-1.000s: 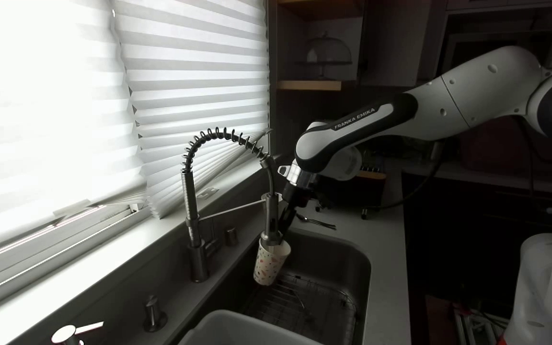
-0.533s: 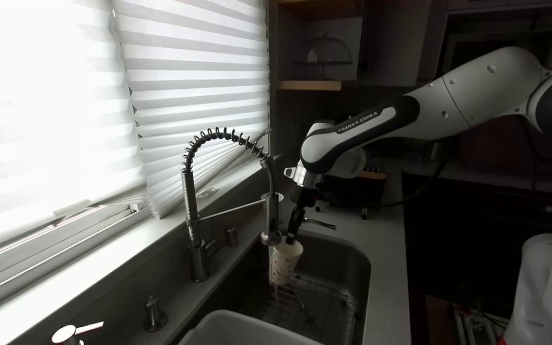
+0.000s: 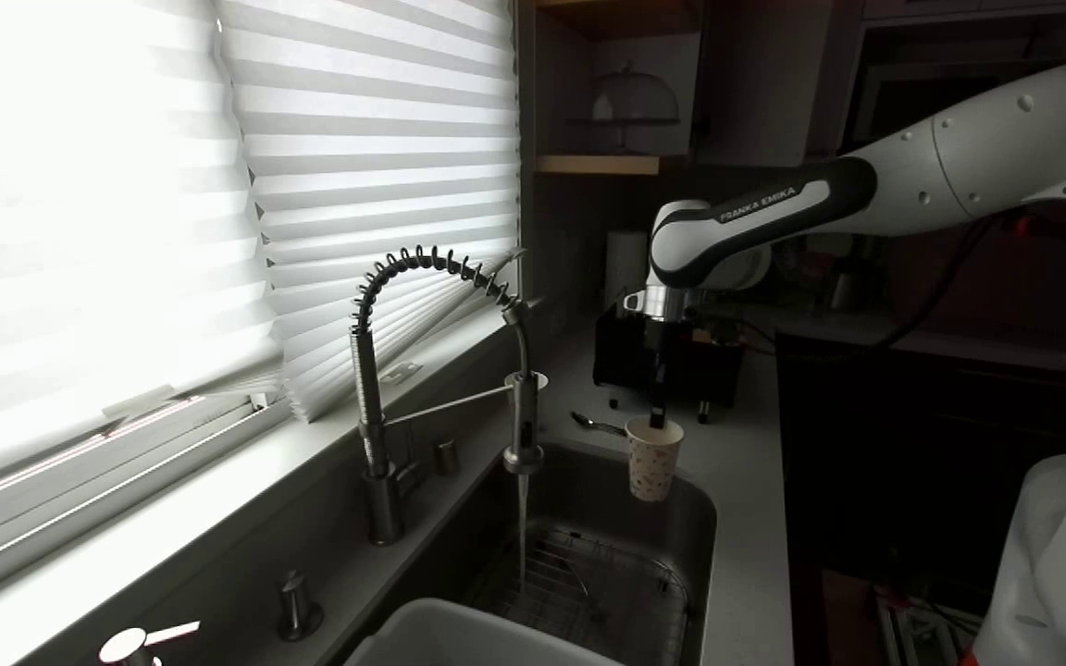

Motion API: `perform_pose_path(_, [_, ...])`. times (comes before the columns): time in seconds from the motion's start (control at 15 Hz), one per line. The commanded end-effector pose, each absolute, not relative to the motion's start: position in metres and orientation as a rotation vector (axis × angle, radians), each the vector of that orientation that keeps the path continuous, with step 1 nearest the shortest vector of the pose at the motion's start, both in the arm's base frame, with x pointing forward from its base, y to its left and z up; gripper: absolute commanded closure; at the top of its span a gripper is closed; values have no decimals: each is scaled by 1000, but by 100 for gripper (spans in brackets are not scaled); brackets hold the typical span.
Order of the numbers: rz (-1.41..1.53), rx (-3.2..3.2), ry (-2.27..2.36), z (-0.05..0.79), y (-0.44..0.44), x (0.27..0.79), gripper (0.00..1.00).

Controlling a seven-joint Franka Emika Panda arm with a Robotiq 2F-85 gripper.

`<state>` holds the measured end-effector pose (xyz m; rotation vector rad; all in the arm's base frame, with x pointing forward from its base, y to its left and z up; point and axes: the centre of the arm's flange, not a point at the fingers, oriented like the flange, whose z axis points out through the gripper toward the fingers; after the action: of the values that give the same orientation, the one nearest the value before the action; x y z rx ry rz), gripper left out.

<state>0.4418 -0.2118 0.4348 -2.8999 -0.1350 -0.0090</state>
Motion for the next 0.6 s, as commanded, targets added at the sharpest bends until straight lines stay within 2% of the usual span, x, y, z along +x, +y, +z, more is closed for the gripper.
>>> perform_pose_path(0.0, [31,-2964,24,459,-256,388,99])
perform_pose_path(0.53, [43,-3029,466,457,-321,334,99])
